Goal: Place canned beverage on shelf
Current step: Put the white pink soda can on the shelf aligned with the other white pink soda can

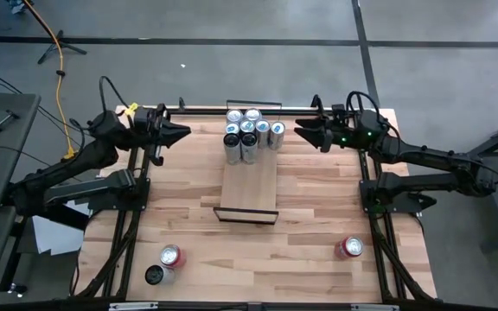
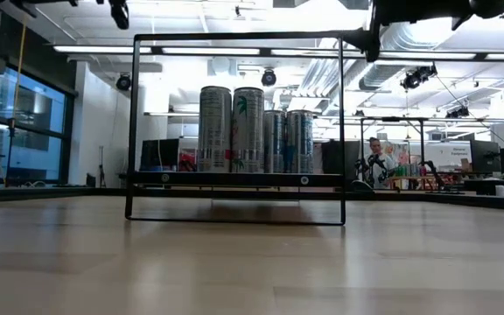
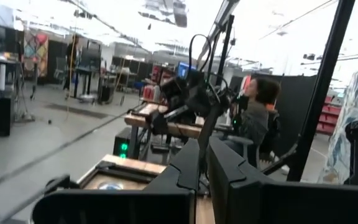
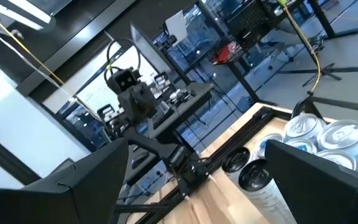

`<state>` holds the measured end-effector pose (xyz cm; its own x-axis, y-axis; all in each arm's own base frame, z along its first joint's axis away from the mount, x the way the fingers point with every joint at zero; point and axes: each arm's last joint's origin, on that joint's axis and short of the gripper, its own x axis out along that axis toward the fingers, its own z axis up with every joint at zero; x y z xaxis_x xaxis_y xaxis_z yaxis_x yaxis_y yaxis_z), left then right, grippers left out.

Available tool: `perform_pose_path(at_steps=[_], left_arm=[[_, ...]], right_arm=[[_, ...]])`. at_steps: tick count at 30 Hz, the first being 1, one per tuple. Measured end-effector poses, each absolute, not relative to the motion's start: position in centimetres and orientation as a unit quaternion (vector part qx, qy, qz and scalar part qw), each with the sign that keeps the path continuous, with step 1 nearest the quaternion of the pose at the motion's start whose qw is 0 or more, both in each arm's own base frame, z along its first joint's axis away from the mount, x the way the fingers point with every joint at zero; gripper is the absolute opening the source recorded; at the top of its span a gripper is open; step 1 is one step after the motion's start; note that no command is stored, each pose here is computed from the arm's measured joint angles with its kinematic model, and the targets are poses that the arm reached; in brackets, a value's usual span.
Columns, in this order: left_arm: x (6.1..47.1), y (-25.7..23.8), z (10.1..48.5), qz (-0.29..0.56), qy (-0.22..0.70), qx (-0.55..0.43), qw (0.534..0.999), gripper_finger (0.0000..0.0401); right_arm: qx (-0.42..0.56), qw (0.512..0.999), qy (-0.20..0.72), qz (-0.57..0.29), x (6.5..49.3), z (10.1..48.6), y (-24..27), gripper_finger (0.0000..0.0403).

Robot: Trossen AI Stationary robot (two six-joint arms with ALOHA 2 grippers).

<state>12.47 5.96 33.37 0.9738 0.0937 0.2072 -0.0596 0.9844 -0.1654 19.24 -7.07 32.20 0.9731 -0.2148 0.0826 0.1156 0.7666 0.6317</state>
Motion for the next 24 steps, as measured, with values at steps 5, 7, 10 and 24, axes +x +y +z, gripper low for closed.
perform_pose_path(at_steps=[5,7,10,24], left_arm=[[12.5,6.0,33.5,0.037,-0.113,-0.089,0.989,0.0003],[12.4,6.0,33.5,0.036,-0.119,-0.119,0.985,0.0015],[12.3,5.8,34.2,0.021,-0.146,-0.168,0.975,0.0053],[14.8,1.3,46.1,-0.139,-0.316,-0.096,0.934,0.0261]], right_arm=[[0.332,0.937,-0.066,-0.081,19.4,32.1,-6.7,0.0364],[0.334,0.937,-0.060,-0.078,19.5,32.0,-6.5,0.0364],[0.335,0.938,-0.052,-0.069,19.6,31.9,-6.2,0.0364],[0.337,0.939,-0.042,-0.057,19.7,31.8,-5.8,0.0364]])
